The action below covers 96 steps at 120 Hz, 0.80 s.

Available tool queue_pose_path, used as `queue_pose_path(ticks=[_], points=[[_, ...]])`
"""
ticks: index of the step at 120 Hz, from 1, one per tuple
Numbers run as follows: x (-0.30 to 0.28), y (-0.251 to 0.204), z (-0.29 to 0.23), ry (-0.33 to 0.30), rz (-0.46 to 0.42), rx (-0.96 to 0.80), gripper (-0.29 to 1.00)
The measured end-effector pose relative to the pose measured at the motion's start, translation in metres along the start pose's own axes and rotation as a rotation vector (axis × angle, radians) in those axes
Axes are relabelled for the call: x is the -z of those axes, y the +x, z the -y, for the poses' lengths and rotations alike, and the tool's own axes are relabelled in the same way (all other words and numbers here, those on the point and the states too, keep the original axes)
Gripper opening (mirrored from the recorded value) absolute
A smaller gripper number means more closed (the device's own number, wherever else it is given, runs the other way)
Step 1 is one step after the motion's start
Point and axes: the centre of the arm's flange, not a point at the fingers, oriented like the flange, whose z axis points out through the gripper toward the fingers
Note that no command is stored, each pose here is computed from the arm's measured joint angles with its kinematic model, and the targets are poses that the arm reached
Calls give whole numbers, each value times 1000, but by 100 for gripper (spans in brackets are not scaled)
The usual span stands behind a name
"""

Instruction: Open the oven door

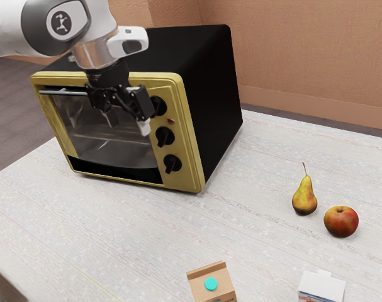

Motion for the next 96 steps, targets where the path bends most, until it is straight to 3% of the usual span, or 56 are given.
queue_pose_path(ticks=[21, 33, 38, 46, 58, 66, 96], points=[[3, -2, -7, -3, 7, -33, 70], [126, -70, -5, 52, -213, -118, 70], [148, -91, 12, 77, -247, -160, 70], [164, -120, 91, 150, -270, -121, 70], [137, -133, 157, 235, -223, -156, 70], [113, -111, 146, 285, -202, -275, 70], [49, -67, 189, 275, -265, -623, 70]])
